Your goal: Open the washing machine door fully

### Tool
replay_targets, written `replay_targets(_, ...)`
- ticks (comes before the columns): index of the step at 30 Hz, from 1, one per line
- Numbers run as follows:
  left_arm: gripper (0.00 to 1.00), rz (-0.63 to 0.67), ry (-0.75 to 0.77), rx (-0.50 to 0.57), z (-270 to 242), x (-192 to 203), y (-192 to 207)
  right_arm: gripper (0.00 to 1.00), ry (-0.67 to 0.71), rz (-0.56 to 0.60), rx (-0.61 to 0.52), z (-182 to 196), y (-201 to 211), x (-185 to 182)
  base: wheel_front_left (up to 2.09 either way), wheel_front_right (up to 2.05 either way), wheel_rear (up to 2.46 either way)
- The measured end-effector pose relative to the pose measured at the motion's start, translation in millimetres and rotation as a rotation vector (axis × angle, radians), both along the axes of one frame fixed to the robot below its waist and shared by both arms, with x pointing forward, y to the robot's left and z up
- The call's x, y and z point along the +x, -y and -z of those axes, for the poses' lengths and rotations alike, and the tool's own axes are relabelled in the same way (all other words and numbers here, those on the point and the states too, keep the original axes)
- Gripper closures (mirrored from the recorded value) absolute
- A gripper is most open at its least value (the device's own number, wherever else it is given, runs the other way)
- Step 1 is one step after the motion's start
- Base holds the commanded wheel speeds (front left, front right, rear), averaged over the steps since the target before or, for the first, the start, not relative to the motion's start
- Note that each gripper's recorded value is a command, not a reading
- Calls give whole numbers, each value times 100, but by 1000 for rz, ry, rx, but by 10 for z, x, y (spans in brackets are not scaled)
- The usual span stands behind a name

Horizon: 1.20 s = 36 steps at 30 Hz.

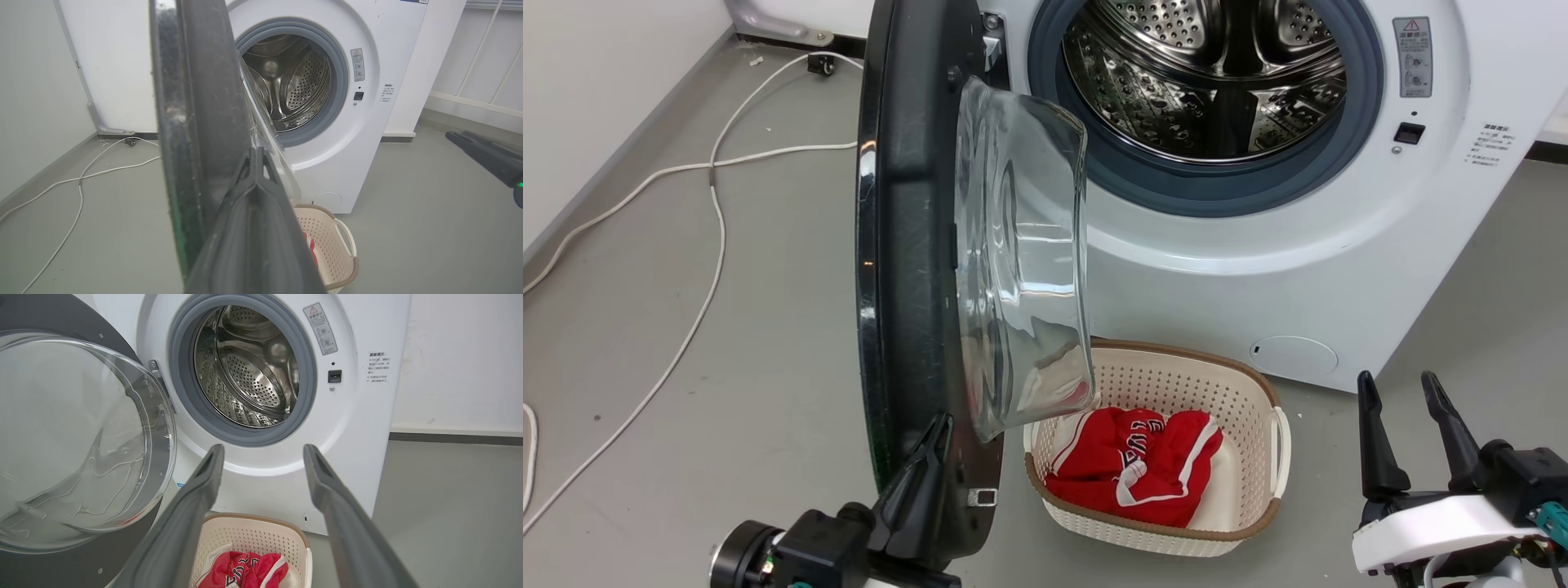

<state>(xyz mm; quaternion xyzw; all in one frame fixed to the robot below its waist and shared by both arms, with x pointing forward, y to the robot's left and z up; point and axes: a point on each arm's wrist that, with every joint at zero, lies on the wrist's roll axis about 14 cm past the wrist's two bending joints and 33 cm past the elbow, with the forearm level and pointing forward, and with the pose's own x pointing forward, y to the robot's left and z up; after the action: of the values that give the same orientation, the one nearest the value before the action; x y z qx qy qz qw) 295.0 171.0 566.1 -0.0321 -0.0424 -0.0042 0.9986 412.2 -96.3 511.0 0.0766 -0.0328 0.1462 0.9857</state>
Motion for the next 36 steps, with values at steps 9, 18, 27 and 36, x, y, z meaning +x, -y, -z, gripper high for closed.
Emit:
replay_targets(9, 100, -113, -44, 95, 58, 7, -446, 0, -12, -7, 8, 36, -25, 2, 0, 0, 0)
replay_targets(18, 100, -254, -35, 117, -34, -33, -927, 0, -25, 7, 11, 97, 15, 39, 0, 0, 0)
replay_targets(27, 100, -433, -19, 97, -28, -80, -1591, 0, -36, -5, 4, 149, -37, 134, 0, 0, 0)
replay_targets(36, 100, -541, -2, 79, 22, 27, -2229, 0, -42, -17, -4, 183, -92, 239, 0, 0, 0)
